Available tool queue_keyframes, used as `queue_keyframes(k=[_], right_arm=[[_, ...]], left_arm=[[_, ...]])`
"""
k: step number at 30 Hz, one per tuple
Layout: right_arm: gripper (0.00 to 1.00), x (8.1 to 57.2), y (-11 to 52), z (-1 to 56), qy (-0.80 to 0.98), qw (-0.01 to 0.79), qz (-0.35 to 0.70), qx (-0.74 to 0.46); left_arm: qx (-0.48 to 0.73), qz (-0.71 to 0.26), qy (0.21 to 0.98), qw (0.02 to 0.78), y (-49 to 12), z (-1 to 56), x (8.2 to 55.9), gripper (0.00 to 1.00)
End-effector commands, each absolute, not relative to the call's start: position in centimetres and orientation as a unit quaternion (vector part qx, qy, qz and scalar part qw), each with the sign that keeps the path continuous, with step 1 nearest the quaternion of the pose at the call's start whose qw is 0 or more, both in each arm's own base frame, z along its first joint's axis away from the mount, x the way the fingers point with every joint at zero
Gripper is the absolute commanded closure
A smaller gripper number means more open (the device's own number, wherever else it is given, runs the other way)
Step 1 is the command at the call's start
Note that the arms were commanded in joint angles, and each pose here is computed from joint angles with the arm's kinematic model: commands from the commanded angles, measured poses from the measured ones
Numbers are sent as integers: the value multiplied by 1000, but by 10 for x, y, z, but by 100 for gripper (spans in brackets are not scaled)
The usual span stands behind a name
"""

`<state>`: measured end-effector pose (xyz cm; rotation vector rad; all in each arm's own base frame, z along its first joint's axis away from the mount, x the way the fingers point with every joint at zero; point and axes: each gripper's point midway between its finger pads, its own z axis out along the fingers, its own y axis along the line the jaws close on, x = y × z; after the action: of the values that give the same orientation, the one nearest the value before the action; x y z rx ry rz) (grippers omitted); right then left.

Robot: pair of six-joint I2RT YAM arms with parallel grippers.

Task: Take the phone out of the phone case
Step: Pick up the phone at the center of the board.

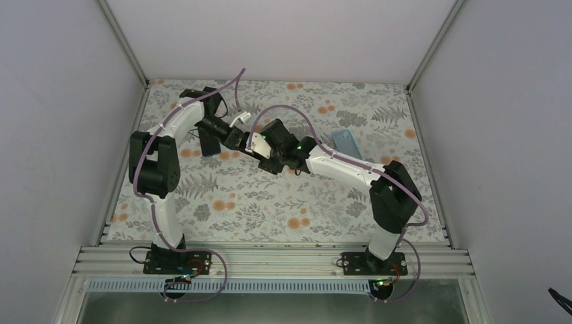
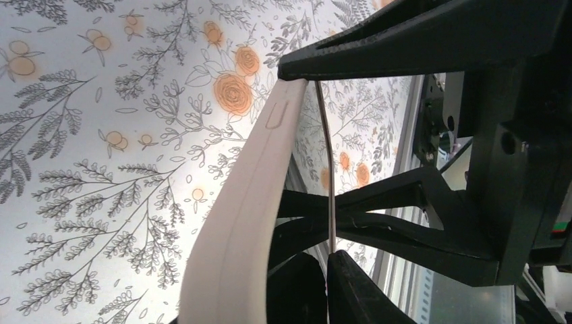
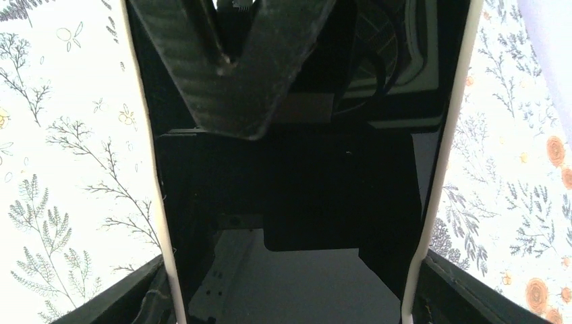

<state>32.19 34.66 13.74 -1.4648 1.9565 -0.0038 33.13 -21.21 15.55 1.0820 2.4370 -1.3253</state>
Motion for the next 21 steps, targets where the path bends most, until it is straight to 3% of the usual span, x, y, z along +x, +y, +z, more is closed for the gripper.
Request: queue_keyframes(k=[1, 5, 7, 11, 21], right_arm=[[48, 335, 365, 197, 730, 435, 16, -527], [46, 333, 365, 197, 729, 433, 17, -530], [39, 330, 364, 198, 727, 431, 19, -534], [2, 316, 361, 188, 724, 393, 29, -565], [0, 270, 317, 228, 703, 333, 148, -611]], left_arm=[[364, -491, 788, 78, -228, 176, 321, 74], [365, -497, 783, 76, -229, 177, 321, 84], [368, -500, 780, 79, -230, 180, 321, 87], [373, -496, 779, 88, -230, 186, 323, 95], [415, -449, 780, 133, -223, 212, 323, 98]])
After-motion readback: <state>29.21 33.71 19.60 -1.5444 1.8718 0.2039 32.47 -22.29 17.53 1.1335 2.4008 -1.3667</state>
